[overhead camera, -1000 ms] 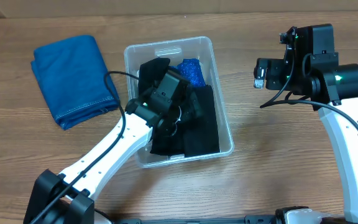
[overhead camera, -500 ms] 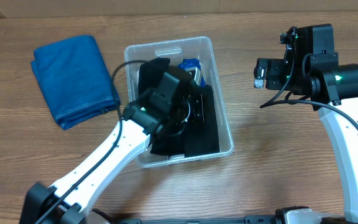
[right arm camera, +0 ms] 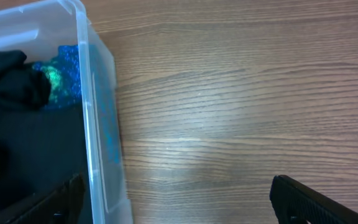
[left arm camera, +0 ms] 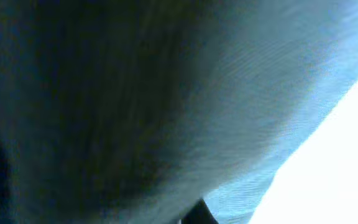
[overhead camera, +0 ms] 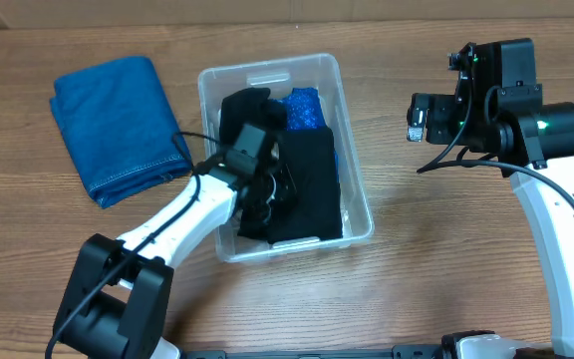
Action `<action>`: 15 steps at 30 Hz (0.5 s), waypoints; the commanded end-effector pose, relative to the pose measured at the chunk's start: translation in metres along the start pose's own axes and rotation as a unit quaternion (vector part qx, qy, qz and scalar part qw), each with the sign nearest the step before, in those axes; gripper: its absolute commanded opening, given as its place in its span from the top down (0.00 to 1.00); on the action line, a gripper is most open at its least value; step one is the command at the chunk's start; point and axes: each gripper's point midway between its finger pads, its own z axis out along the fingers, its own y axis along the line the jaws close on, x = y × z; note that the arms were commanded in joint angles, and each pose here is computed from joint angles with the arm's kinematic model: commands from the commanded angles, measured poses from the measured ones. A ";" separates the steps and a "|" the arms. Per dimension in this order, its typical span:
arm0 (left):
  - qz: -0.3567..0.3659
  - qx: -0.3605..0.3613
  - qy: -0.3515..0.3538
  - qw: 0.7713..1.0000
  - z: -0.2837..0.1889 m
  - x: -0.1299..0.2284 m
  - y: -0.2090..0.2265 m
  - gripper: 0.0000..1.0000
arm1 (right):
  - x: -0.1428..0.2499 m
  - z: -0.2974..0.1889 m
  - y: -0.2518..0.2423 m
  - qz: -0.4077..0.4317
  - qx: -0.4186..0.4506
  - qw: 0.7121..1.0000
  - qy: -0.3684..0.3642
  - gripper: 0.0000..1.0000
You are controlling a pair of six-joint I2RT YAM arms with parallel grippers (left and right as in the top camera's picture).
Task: Pack container
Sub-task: 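Lower the black cloth into the bin and press it down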
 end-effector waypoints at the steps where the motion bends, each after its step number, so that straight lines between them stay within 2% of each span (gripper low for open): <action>1: 0.117 0.073 0.004 0.990 -0.016 -0.010 -0.033 0.96 | 0.005 0.000 -0.001 -0.001 0.000 1.000 0.011 0.00; 4: 0.186 0.098 -0.047 0.977 -0.059 -0.020 -0.068 0.96 | 0.014 0.000 -0.002 0.000 0.003 1.000 0.031 0.00; 5: 0.199 0.096 -0.075 0.972 -0.077 -0.025 -0.075 0.96 | 0.018 0.001 -0.003 0.000 0.005 0.999 0.040 0.05; 8: 0.218 0.072 -0.155 0.961 -0.127 -0.037 -0.081 0.95 | 0.036 0.011 -0.004 0.003 0.008 0.996 0.086 0.44; 10: 0.208 0.034 -0.212 0.954 -0.160 -0.044 -0.070 0.92 | 0.048 0.026 0.000 0.006 -0.007 0.993 0.115 0.54; 11: 0.195 0.005 -0.239 0.951 -0.176 -0.048 -0.057 0.90 | 0.057 0.036 0.003 0.008 -0.016 0.991 0.133 0.63; 12: 0.184 -0.020 -0.257 0.949 -0.187 -0.051 -0.046 0.86 | 0.064 0.045 0.005 0.010 -0.024 0.989 0.147 0.66; 15: 0.139 -0.092 -0.287 0.943 -0.217 -0.055 -0.004 0.60 | 0.096 0.074 0.017 0.017 -0.063 0.977 0.202 0.67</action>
